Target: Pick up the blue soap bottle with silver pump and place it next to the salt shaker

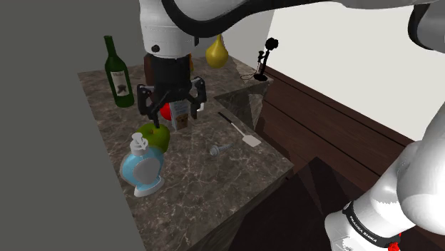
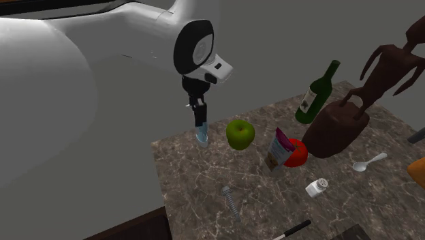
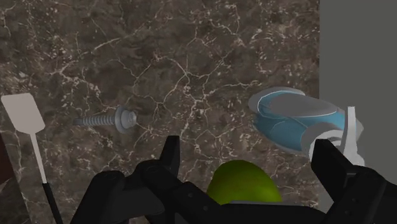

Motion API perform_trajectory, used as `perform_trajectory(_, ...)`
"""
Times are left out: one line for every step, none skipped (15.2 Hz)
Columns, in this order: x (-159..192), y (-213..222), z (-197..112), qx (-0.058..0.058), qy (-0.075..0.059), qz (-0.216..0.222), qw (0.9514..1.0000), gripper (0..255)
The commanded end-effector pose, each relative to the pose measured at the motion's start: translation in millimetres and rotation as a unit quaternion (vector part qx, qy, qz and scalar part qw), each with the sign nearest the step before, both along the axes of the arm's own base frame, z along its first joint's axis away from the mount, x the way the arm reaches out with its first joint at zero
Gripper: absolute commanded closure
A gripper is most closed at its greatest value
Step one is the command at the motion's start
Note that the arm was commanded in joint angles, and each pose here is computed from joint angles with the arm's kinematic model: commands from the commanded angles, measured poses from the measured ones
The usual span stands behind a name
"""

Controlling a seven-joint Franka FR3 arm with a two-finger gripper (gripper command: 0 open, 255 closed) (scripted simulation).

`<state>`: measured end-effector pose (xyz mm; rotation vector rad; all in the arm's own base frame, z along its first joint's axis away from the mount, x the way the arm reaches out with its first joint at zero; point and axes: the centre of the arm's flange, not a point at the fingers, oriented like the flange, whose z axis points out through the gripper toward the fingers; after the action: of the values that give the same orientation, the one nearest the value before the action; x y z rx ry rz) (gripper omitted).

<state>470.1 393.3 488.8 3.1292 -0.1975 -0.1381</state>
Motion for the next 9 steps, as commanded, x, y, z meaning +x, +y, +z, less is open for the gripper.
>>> perform_trajectory(11.6, 24.1, -10.1, 0.0, 0.006, -0.002, 1.0, 0)
perform_trajectory(16.8, 35.8, -14.4, 0.0, 0.008, -0.003, 1.0, 0)
perform_trajectory(21.9, 47.5, -18.6, 0.0, 0.011, -0.003, 0.9999, 0)
perform_trajectory(27.0, 59.2, -22.9, 0.001, 0.014, -0.003, 0.9999, 0)
perform_trajectory(32.1, 70.9, -27.2, 0.001, 0.016, -0.004, 0.9999, 0)
perform_trajectory(37.2, 82.6, -31.6, 0.001, 0.019, -0.004, 0.9998, 0)
perform_trajectory(39.6, 88.2, -33.7, 0.001, 0.02, -0.005, 0.9998, 0)
perform_trajectory(38.9, 88.3, -38.9, 0.001, 0.02, -0.005, 0.9998, 0)
perform_trajectory(38.3, 88.3, -44.1, 0.001, 0.02, -0.005, 0.9998, 0)
